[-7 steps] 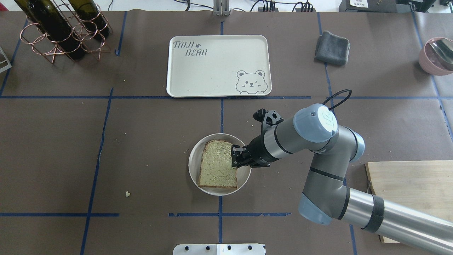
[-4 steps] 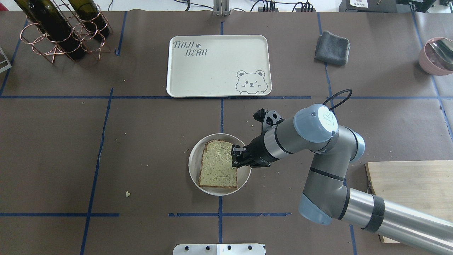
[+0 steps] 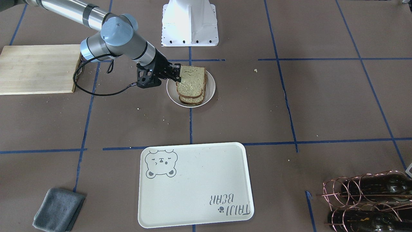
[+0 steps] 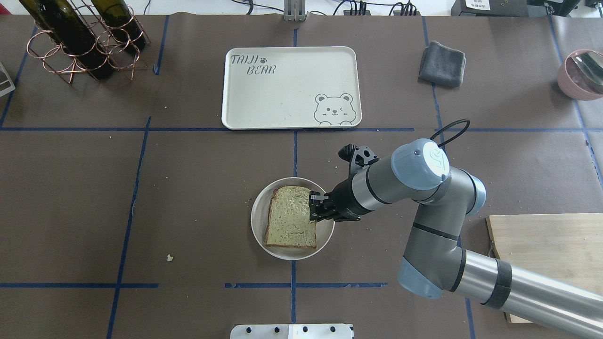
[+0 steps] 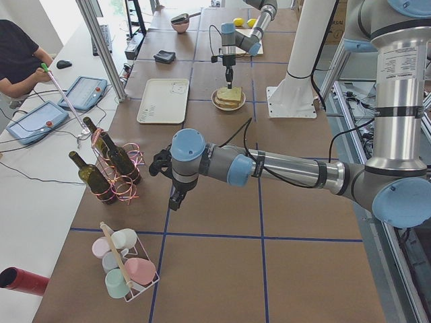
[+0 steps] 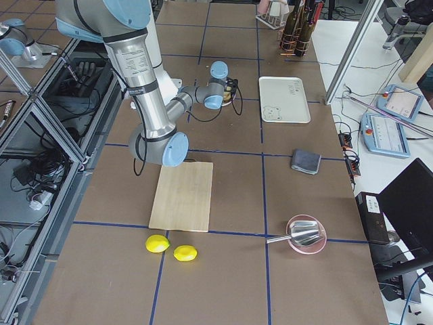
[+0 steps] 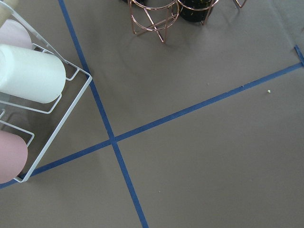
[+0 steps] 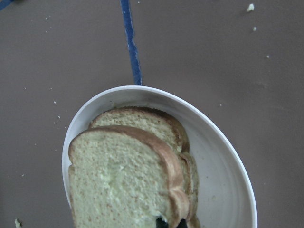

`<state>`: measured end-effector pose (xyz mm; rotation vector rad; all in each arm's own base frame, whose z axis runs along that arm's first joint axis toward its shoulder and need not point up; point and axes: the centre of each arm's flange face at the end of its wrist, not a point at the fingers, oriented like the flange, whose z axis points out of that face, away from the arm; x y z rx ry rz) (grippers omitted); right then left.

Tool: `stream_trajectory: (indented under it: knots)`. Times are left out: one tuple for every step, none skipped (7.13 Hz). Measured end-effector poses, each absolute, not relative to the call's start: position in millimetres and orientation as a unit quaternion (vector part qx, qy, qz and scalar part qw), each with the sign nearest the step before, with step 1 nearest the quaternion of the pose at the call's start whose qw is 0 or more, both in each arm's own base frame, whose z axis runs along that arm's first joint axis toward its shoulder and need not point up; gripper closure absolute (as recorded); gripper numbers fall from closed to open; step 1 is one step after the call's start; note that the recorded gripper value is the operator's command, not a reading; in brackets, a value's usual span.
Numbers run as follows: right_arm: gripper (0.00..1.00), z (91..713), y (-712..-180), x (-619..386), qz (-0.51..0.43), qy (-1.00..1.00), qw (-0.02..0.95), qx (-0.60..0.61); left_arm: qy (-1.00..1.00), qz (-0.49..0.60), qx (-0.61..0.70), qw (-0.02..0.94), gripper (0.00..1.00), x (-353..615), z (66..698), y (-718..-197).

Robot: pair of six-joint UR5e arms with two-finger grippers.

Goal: Make sandwich and place on tray
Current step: 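Lower the bread slice onto the egg and release with the right gripper, then withdraw the right gripper from the sandwich while the left arm reaches toward the plate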

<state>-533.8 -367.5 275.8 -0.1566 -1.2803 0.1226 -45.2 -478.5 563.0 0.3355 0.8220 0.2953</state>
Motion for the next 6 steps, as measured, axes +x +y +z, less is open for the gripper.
stream_trajectory:
  knots:
    - [0.09, 276.1, -367.6, -534.8, 0.060, -0.596, 0.798, -0.069, 0.396, 0.142, 0.162, 0.893, 0.00, -45.2, 562.9, -478.5]
    - [0.00, 276.1, -367.6, -536.0, 0.063, -0.596, 0.798, -0.065, 0.403, 0.142, 0.160, 0.890, 0.00, -43.1, 561.7, -478.4]
    - [0.00, 275.0, -367.6, -536.3, 0.064, -0.596, 0.798, -0.063, 0.423, 0.143, 0.156, 0.881, 0.00, -30.1, 555.8, -479.9]
    - [0.00, 271.4, -369.9, -531.8, 0.066, -0.598, 0.797, -0.060, 0.449, 0.140, 0.148, 0.870, 0.03, -0.8, 544.1, -482.9]
    - [0.00, 266.9, -378.2, -516.4, 0.073, -0.600, 0.794, -0.053, 0.474, 0.126, 0.136, 0.861, 0.11, 43.6, 527.0, -483.8]
    - [0.00, 266.3, -387.4, -493.2, 0.086, -0.597, 0.796, -0.047, 0.508, 0.106, 0.121, 0.847, 0.15, 99.8, 504.2, -477.3]
